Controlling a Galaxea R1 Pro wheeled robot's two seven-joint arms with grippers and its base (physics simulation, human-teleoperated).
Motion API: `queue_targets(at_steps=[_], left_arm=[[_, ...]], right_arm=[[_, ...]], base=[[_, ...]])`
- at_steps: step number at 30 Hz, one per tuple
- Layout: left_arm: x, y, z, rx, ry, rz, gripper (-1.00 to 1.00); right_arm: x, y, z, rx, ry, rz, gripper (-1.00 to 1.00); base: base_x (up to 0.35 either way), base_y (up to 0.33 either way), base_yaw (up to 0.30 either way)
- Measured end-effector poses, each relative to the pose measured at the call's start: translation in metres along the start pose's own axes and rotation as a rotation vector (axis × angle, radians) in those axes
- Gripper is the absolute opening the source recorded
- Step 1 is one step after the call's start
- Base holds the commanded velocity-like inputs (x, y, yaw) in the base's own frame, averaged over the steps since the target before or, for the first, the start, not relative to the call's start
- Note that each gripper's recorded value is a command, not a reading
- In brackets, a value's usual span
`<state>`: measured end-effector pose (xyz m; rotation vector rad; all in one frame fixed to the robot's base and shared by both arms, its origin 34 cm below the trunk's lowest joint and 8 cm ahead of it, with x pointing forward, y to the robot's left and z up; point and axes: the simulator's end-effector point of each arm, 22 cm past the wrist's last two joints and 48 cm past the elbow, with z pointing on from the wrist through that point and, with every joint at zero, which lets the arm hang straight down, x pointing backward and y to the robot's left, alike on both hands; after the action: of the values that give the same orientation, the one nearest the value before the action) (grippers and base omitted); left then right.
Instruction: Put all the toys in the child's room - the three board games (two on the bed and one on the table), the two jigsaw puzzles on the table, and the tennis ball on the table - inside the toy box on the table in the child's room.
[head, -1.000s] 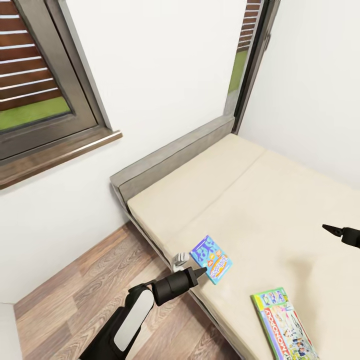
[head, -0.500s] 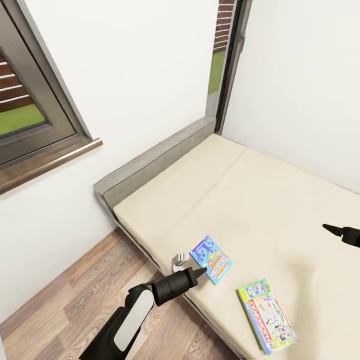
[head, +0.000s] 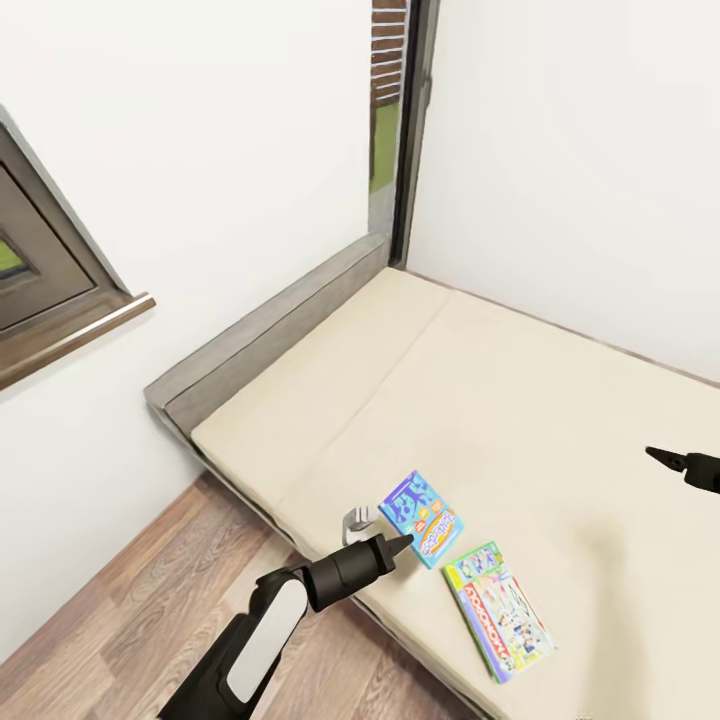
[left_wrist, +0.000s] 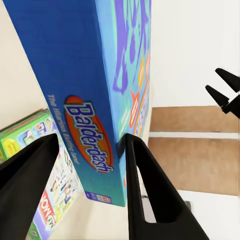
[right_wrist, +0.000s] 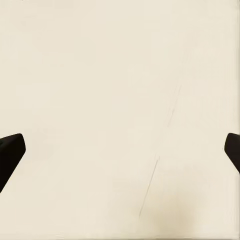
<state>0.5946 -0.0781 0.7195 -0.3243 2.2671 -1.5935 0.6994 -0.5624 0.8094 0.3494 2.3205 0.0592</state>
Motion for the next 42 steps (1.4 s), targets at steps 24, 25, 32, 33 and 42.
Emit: queue_targets(at_steps=[24, 25, 32, 33, 42], left_arm=[[-0.0001, 0.0052, -0.0027, -0.011, -0.033, 0.006, -1.00], [-0.0004, 0.0053, -0.0027, -0.011, -0.034, 0.006, -1.00], [-0.0011, 0.0061, -0.0027, -0.013, -0.039, 0.006, -1.00], [-0.0012, 0.0063, -0.0028, -0.013, -0.039, 0.006, -1.00], [-0.0027, 0.0025, -0.0028, -0.001, -0.043, 0.001, -1.00]], right_arm=[[-0.0009, -0.0001, -0.0005, 0.001, -0.002, -0.001, 1.00], [-0.0009, -0.0001, -0.0005, 0.001, -0.002, -0.001, 1.00], [-0.0009, -0.0001, -0.0005, 0.000, -0.002, -0.001, 1.00], [-0.0009, -0.0001, -0.0005, 0.000, -0.002, -0.001, 1.00], [-0.0013, -0.0002, -0.0007, 0.000, -0.003, -0.001, 1.00]], base=[[0.052, 0.000, -0.019], [0.020, 0.000, -0.012], [0.010, 0.000, -0.119], [0.004, 0.000, -0.216], [0.002, 0.000, -0.258]])
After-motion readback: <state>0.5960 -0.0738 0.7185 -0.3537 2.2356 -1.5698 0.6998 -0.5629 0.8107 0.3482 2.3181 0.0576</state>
